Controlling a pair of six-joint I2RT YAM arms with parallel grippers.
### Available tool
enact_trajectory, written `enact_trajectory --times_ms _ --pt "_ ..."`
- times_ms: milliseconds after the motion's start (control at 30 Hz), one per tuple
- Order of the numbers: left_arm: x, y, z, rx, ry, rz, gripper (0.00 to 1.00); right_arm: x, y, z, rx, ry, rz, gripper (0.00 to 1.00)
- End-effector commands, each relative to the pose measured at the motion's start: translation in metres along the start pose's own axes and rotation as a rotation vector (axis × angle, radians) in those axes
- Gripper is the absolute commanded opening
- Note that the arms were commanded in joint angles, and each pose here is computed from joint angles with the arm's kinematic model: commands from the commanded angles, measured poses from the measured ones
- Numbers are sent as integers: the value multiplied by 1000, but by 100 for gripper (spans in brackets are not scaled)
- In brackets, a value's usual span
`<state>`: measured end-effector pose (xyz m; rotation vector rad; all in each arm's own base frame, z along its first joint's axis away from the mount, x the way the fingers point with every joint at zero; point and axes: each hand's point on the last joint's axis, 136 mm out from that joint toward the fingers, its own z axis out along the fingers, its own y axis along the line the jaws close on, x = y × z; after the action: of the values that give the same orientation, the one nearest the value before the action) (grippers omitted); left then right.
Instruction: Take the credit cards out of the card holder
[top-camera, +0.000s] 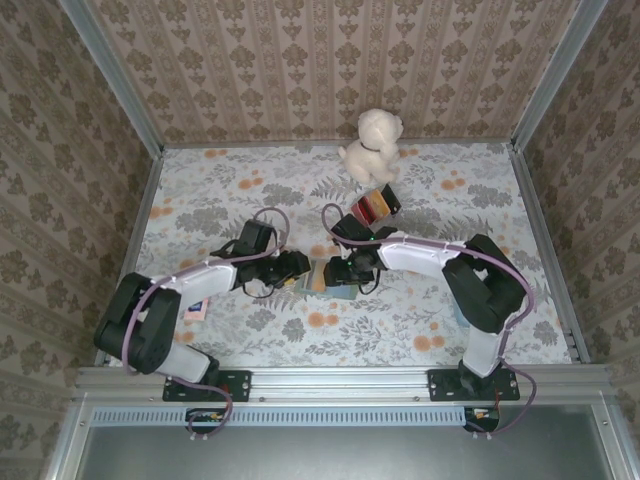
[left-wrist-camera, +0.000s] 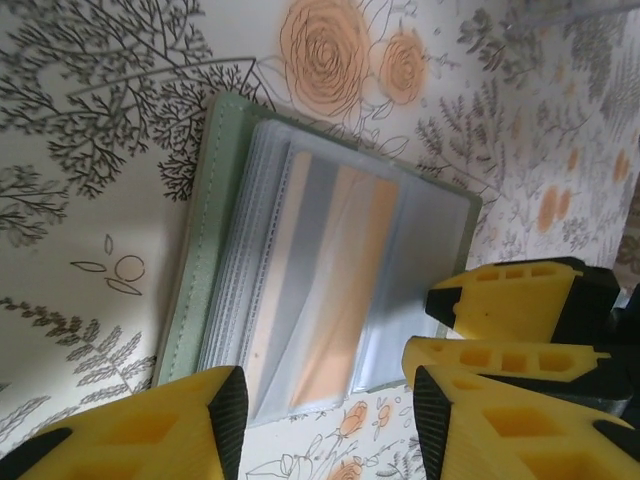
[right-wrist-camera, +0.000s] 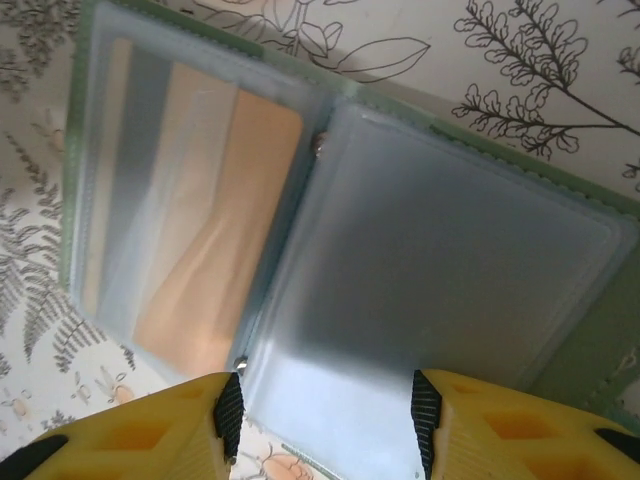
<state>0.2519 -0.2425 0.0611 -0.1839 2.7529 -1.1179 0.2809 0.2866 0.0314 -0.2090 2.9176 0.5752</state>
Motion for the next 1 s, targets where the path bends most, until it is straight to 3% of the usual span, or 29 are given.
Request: enact_trajectory --times_ms 0,500,967 --pt "-3 -13 7 13 27 48 49 -4 -4 5 34 28 -24 51" --pt "4 18 23 -141 91 15 50 -2 -19 14 52 79 -75 48" --pt "10 20 27 -202 108 48 53 3 -25 21 65 93 -64 47"
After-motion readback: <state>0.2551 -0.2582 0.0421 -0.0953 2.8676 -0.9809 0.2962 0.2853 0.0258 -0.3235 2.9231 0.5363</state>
